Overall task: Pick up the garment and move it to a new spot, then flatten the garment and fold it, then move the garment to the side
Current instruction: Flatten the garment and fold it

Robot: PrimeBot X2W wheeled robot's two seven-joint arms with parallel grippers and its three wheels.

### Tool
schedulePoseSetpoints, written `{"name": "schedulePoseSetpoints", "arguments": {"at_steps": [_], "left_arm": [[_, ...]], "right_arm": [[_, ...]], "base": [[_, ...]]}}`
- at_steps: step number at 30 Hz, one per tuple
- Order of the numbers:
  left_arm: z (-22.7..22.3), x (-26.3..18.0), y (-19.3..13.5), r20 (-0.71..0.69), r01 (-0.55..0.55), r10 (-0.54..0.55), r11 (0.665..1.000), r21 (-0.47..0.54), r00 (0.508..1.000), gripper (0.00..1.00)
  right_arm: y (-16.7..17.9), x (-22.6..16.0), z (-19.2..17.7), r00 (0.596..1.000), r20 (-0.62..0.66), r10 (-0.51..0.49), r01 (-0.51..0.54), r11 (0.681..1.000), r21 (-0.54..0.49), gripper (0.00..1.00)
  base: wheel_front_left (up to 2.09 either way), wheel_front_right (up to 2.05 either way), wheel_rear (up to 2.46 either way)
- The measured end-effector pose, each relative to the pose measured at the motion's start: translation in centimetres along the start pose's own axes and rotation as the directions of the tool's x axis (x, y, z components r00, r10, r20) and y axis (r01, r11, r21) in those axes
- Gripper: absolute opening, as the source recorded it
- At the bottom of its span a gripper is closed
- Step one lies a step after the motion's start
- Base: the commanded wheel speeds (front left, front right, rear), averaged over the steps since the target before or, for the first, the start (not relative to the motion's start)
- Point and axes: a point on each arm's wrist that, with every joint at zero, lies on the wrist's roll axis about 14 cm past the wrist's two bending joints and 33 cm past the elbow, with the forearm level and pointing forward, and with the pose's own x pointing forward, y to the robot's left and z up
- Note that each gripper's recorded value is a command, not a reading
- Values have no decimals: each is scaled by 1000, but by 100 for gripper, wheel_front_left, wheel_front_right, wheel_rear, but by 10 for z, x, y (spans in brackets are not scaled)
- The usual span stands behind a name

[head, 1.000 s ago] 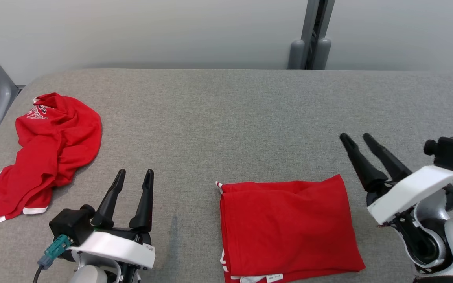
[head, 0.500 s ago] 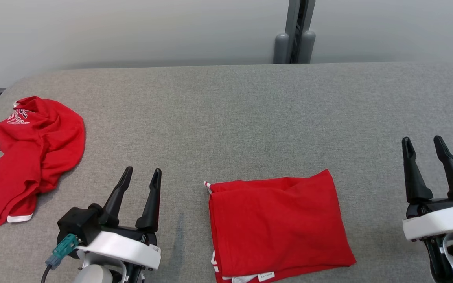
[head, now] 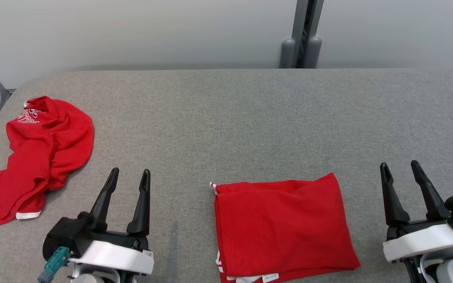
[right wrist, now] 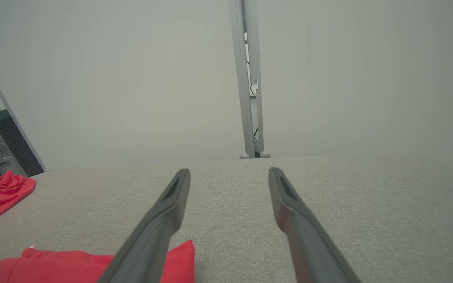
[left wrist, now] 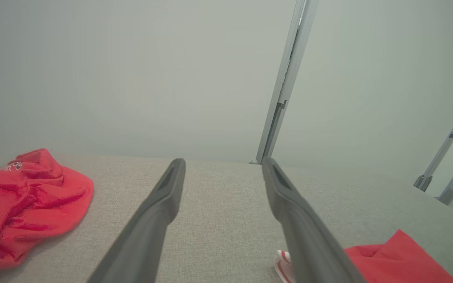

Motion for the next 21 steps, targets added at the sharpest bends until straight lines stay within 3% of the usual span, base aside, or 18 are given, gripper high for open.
{"name": "schedulePoseSetpoints", "arguments": {"at_steps": [21], "left_arm": [[2, -22, 6, 3, -45, 45, 999, 20, 999, 100]], "right_arm": [[12, -2, 3, 999, 8, 43, -43, 999, -16, 100]], "base": [[0, 0, 0]]}}
